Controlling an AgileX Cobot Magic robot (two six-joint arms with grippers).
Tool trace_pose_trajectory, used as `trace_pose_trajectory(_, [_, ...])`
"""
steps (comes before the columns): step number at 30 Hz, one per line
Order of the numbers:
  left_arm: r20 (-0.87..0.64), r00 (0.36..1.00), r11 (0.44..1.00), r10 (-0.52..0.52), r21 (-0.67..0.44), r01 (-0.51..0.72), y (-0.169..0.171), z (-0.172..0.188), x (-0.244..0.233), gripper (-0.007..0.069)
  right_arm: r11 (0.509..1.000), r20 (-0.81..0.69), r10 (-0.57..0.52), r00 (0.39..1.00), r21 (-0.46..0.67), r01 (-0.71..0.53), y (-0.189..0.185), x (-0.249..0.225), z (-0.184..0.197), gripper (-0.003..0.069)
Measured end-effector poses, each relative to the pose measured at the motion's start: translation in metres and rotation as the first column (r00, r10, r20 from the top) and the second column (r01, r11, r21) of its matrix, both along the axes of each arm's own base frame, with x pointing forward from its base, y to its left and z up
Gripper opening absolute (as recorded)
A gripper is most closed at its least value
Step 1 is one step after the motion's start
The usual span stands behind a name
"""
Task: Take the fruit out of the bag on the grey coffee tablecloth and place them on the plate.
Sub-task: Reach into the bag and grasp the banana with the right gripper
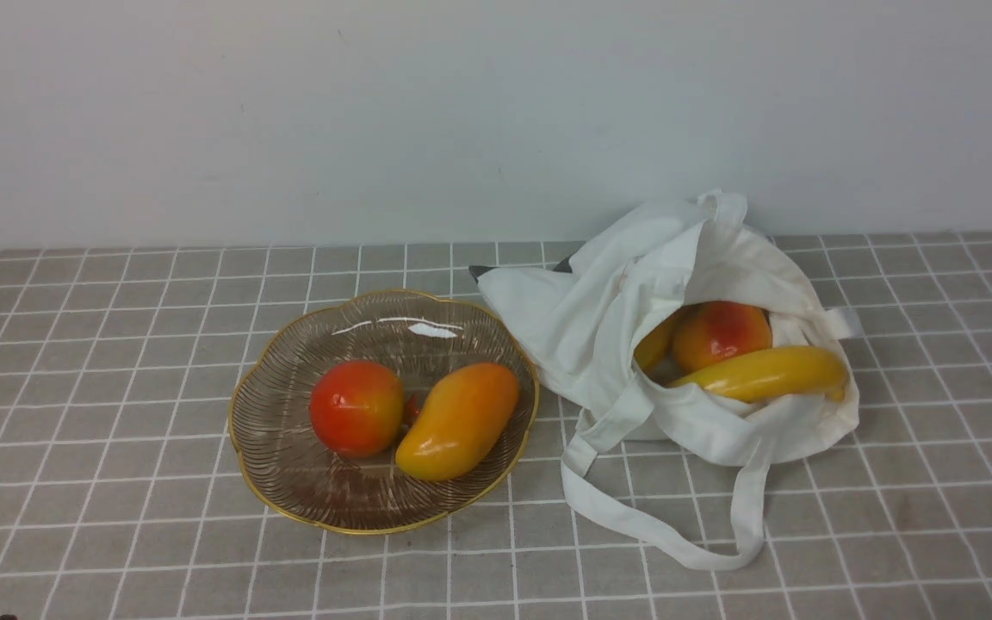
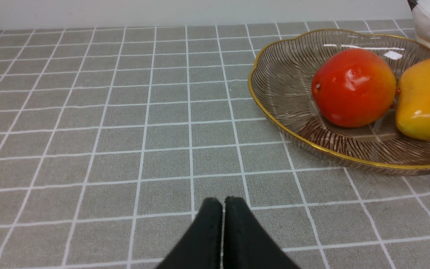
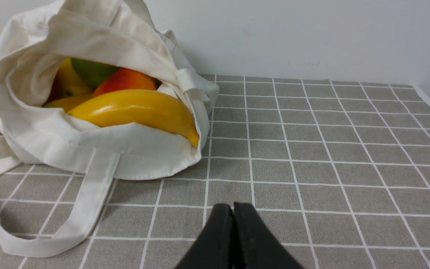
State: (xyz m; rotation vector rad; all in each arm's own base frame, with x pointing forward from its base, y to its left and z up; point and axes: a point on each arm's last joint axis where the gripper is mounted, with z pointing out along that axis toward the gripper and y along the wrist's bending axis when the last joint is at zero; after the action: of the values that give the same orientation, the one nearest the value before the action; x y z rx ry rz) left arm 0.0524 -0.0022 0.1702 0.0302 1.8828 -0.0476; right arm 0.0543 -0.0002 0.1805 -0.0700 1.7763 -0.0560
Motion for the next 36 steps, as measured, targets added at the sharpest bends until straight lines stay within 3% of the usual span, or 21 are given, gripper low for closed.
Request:
trace_pose_trajectory(26, [0.000, 1.000, 1.000, 0.000, 0.000, 0.000, 0.000, 0.000, 0.000, -0.0008, 1.000, 0.005, 0.000, 1.000, 0.000, 0.000, 0.000, 0.000, 0.000, -0.0014])
trace_pose_trajectory(29, [0.000, 1.000, 1.000, 0.000, 0.000, 0.000, 0.000, 0.000, 0.000, -0.0008, 0.995, 0.075, -0.003, 0.997, 0.100, -0.005, 0.002, 0.001, 0.005, -0.0014])
trace_pose_trajectory(30, [0.000, 1.000, 1.000, 0.000, 0.000, 0.000, 0.000, 0.000, 0.000, -0.0008, 0.978, 0.138, -0.018, 0.990, 0.207, -0.011, 0.002, 0.002, 0.011, -0.0014])
trace_pose_trajectory(31, [0.000, 1.000, 1.000, 0.000, 0.000, 0.000, 0.000, 0.000, 0.000, -0.0008, 0.969, 0.169, -0.028, 0.985, 0.246, -0.015, 0.002, 0.002, 0.014, -0.0014])
trace_pose_trajectory(34, [0.000, 1.000, 1.000, 0.000, 0.000, 0.000, 0.000, 0.000, 0.000, -0.0008, 0.857, 0.282, -0.114, 0.953, 0.513, -0.049, -0.001, 0.002, 0.027, -0.0014])
trace_pose_trajectory(36, [0.000, 1.000, 1.000, 0.000, 0.000, 0.000, 0.000, 0.000, 0.000, -0.0008, 0.782, 0.305, -0.161, 0.938, 0.620, -0.067, -0.003, 0.001, 0.031, -0.0014])
